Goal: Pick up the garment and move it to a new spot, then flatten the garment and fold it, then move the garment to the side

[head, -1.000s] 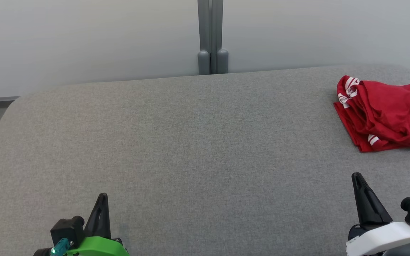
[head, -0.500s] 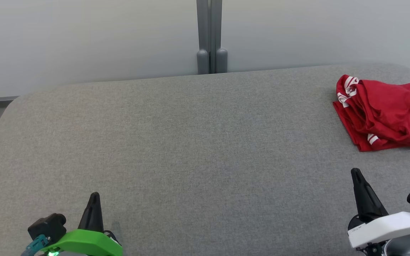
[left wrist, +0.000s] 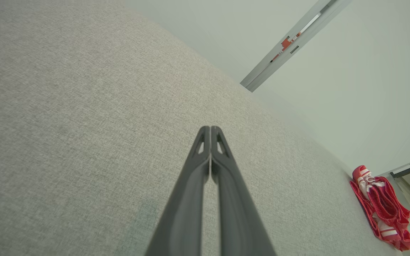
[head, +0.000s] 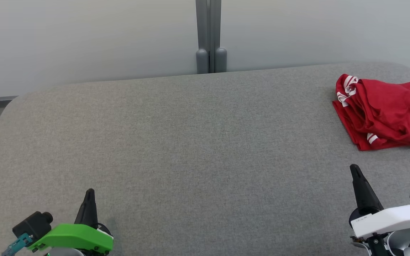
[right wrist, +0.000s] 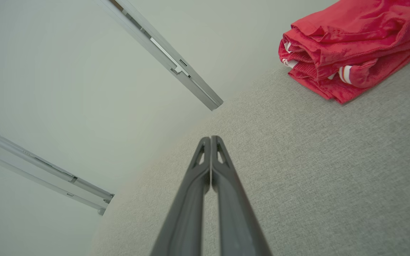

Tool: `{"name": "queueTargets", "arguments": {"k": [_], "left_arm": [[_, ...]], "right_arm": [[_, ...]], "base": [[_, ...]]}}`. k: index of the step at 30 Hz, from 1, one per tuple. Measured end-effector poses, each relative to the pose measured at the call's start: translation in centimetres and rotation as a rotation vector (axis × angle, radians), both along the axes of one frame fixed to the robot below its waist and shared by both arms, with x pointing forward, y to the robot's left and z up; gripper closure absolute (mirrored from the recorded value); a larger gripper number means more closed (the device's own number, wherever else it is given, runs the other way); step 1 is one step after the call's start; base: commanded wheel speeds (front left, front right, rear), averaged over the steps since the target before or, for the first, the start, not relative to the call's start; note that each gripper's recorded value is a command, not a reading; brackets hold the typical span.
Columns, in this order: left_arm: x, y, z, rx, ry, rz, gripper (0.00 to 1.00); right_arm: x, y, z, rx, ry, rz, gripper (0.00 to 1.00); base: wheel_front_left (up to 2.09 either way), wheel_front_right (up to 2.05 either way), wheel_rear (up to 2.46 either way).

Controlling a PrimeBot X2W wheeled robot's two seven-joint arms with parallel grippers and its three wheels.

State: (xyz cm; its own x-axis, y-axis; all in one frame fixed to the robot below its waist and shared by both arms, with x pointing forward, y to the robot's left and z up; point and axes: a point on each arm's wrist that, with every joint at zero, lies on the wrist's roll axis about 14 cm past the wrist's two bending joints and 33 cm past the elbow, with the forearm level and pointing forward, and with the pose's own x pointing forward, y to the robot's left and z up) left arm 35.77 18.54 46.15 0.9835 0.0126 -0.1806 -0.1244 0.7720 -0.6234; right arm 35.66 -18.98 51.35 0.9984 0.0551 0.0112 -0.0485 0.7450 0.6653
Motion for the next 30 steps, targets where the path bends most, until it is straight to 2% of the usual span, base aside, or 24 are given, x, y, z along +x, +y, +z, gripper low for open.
{"name": "queueTargets", "arguments": {"k": [30], "left_arm": [[1.3,0.5,1.3,-0.379,-0.033,0.048,1.00]], "right_arm": [[1.3,-0.5,-0.6,0.355,0.035,-0.024,1.00]], "base": [[0.00,0.00,0.00]]}}
